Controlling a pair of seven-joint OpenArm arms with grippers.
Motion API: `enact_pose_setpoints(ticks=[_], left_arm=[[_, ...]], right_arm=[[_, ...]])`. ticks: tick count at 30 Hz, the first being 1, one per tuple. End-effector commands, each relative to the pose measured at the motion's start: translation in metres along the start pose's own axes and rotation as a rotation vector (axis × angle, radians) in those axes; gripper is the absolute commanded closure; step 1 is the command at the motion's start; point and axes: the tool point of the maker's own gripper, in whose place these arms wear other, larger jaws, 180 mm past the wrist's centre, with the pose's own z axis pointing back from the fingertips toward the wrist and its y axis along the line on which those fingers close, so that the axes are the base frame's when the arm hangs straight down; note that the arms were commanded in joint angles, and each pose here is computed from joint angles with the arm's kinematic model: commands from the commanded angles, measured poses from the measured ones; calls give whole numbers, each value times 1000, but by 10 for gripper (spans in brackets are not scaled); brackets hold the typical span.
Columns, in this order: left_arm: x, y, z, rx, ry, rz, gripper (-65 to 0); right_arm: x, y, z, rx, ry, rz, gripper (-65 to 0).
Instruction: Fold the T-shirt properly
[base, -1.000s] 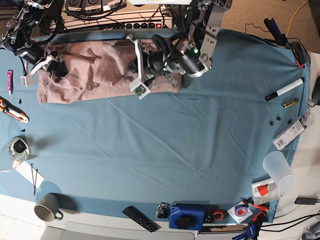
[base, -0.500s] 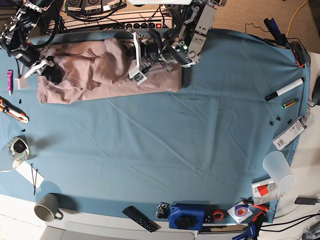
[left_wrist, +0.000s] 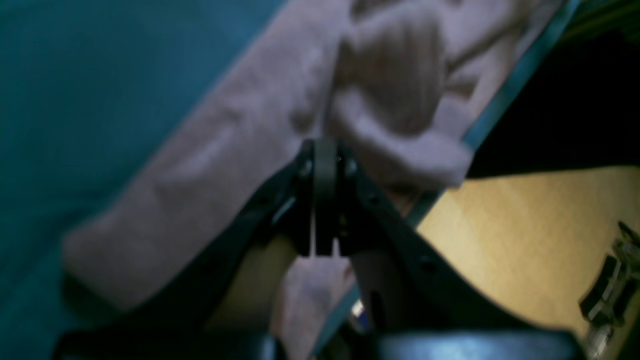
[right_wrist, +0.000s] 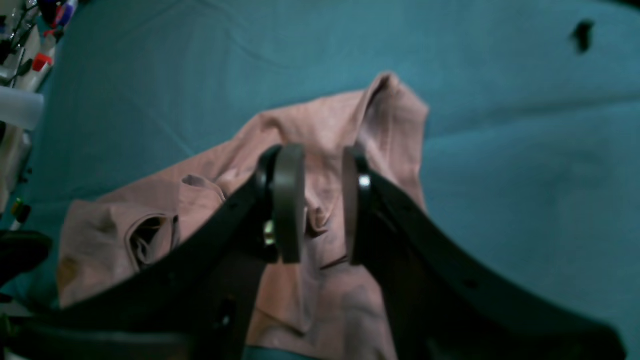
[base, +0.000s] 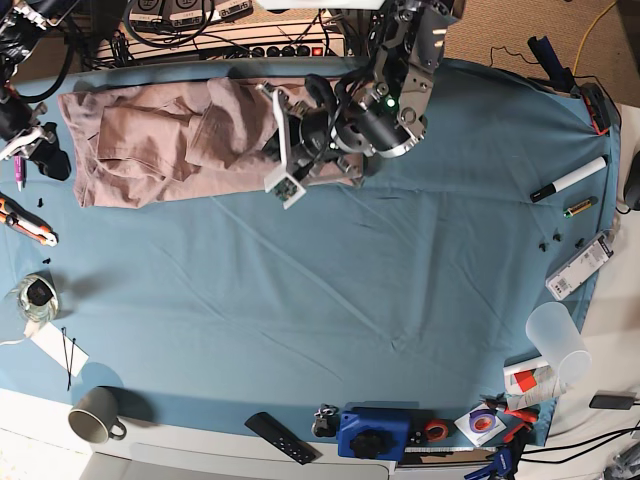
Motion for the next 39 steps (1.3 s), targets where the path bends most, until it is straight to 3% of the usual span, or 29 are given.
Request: enact_pose_setpoints(ticks=[1,6,10,11,21,24,30,36,39], left_arm=[[12,-4,3,-3,-39,-4,0],[7,-6,3,-4,-34,45,0],[5,-11,4,-24,-32,51,0],[6,-12,4,-34,-35,55,0],[11,-43,8,-189,-74,116,0],[16,-49,17,-204,-110,83,0],[31,-48,38,-151,-201,50,0],[32,-48,41,-136,-214,48,0],[32,-48,41,-136,-215,48,0]], right_arm=[[22,1,8,0,-43,44,-142],[24,-1,10,-8,-31,56,-151],[11,-3,10,-20,45,58,-327],[9,-5,10,-28,54,60,-343],[13,-10,7,-57,50,69,-344],[17,-12,2,-53,40,51,-344],[10,-37,-6,-40,59,-87,-343],[18,-54,-3,31,-4,-244,-343],[10,-54,-8,51,14,-277,-343]])
